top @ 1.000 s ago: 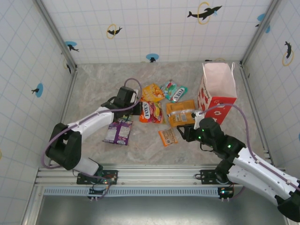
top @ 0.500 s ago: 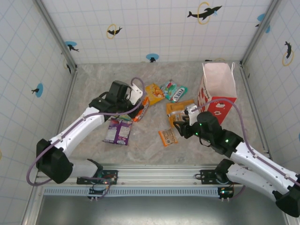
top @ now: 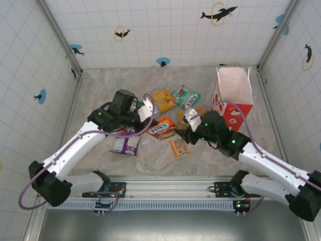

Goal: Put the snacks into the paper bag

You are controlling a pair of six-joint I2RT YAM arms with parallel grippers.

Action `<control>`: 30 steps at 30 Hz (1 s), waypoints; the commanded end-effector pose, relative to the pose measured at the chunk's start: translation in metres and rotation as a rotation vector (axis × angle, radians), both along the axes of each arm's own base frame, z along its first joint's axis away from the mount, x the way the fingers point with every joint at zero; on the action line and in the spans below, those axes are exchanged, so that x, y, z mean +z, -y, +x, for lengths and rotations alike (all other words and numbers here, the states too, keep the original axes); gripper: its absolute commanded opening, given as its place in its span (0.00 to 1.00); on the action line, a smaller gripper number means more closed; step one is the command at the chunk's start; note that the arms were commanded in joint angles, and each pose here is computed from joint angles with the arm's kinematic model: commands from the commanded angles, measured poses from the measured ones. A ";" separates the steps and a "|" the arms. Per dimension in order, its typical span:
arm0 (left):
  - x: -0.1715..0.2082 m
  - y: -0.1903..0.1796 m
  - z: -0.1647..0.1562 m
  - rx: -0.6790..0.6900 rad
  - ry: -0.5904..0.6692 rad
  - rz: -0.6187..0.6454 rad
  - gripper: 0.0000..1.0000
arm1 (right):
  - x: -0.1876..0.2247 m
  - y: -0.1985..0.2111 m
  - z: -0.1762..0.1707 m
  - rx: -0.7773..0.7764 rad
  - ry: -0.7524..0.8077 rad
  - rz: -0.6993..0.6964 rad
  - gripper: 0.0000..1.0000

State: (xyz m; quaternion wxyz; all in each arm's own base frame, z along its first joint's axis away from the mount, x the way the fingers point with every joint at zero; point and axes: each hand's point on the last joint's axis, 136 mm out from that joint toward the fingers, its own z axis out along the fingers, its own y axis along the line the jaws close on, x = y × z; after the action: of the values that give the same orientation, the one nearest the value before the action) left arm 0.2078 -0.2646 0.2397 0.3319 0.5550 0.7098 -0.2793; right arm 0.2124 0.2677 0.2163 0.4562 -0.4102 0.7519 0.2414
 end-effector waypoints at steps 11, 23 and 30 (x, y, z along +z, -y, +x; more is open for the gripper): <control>0.027 0.008 -0.030 -0.180 0.174 -0.063 0.00 | 0.007 -0.053 -0.024 0.350 0.007 0.040 0.70; 0.024 0.004 0.000 -0.020 0.240 -0.041 0.06 | 0.006 -0.056 -0.029 0.365 -0.020 0.078 0.13; 0.019 -0.005 0.036 0.242 0.226 -0.056 0.50 | 0.016 -0.035 -0.008 0.160 0.021 0.114 0.04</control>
State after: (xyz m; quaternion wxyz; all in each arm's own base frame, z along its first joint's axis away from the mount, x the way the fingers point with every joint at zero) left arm 0.2208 -0.2648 0.2505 0.4203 0.5473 0.6906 -0.2166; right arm 0.1906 0.3075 0.2055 0.4076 -0.4886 0.7011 0.3218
